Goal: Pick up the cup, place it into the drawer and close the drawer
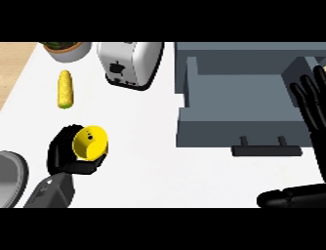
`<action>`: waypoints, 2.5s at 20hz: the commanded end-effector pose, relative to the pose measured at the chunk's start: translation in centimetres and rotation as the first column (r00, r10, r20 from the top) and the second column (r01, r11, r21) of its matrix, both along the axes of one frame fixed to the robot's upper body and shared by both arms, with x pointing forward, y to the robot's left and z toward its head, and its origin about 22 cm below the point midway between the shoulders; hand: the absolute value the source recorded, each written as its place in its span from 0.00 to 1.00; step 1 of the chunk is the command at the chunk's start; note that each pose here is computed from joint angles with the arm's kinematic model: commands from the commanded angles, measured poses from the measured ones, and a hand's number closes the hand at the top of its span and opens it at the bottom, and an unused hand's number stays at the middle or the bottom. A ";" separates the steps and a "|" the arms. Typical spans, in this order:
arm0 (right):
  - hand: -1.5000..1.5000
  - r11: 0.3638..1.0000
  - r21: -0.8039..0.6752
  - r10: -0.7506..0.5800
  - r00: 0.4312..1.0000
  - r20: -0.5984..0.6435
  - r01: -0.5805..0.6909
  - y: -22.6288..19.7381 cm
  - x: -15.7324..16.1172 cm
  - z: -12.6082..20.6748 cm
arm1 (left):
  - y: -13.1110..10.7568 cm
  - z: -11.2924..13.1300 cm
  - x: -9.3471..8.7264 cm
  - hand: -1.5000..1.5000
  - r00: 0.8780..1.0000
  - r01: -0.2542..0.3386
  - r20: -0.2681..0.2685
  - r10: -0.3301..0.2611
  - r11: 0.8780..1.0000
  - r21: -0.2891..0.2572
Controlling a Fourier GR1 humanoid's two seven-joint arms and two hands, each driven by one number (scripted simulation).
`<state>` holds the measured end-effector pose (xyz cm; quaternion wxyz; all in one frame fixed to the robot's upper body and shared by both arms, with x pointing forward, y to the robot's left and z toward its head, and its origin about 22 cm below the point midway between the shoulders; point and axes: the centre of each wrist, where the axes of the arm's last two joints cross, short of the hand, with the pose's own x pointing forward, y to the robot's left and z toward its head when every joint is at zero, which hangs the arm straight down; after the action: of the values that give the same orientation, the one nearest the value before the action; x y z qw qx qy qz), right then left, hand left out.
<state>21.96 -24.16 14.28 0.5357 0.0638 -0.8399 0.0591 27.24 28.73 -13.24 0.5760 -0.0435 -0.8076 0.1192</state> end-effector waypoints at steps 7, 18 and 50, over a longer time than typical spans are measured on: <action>0.00 1.000 -0.004 -0.015 1.000 -0.011 0.015 0.4 -0.5 0.3 | -2.6 6.0 2.9 1.00 0.968 0.162 0.187 -0.166 0.986 0.033; 0.00 1.000 -0.015 -0.022 0.999 -0.024 0.022 0.0 -0.7 0.0 | -9.4 18.6 4.9 1.00 0.940 0.258 0.233 -0.249 0.966 -0.009; 0.00 1.000 -0.020 -0.023 1.000 -0.015 0.023 -0.7 2.9 0.0 | -23.2 30.5 14.0 1.00 0.954 0.251 0.114 -0.279 0.945 0.209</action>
<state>22.49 -25.05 13.83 0.5440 0.0540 -0.8353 0.0590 40.57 6.47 18.03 0.5203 -0.1135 -0.8455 -0.0396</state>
